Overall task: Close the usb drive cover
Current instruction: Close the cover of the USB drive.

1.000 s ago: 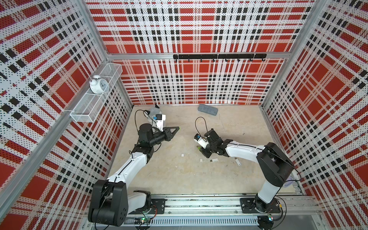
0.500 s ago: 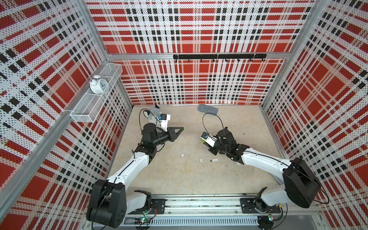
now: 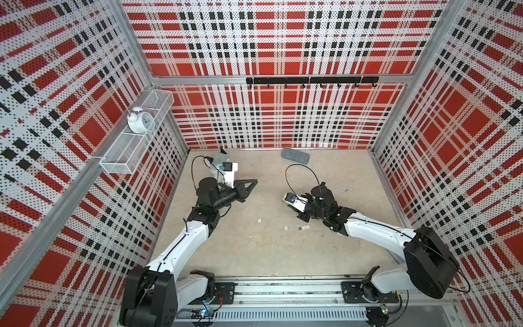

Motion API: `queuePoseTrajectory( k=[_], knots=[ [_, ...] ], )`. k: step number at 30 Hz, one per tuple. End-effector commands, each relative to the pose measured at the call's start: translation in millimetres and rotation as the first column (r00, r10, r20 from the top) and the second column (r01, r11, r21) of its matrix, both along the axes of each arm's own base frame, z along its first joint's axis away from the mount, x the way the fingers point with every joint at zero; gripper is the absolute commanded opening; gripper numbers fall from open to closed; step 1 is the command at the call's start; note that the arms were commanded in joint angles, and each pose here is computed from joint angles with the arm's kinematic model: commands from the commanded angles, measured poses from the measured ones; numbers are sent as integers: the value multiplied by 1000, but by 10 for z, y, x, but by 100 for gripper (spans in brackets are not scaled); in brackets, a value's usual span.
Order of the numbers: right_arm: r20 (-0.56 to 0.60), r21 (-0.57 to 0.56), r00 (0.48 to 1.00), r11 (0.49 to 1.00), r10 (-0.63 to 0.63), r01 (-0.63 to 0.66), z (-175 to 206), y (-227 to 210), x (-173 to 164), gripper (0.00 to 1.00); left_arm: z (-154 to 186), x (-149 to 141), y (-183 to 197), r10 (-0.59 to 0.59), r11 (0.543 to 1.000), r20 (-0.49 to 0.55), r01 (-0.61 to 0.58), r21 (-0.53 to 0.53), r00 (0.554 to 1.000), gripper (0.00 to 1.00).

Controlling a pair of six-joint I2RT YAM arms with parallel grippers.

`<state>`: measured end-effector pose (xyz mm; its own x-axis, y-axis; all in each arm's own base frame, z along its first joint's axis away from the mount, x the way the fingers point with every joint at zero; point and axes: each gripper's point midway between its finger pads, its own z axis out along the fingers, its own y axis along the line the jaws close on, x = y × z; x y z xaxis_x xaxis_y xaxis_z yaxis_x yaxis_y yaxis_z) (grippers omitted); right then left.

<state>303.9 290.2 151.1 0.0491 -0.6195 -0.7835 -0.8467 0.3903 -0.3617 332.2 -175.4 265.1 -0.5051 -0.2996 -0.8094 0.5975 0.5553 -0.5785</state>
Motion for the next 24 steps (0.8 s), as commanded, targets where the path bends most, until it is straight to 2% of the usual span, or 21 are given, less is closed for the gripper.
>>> queuePoseTrajectory(
  k=[1,8,18,24],
  knots=[
    [13,13,1000,1000,20,-20,43,57,63,15,1,-29,36,9,1000,35,-9,6,999,0],
    [26,12,999,999,40,-40,72,9,107,15,-65,3,-18,-5,1000,-6,5,-10,1000,0],
    [140,15,987,997,73,-76,482,-93,-25,16,180,-191,-455,-176,983,-9,175,-57,984,0],
    [202,-9,977,998,69,-68,640,-170,-48,16,189,-261,-680,-231,973,-40,231,-13,972,0]
  ],
)
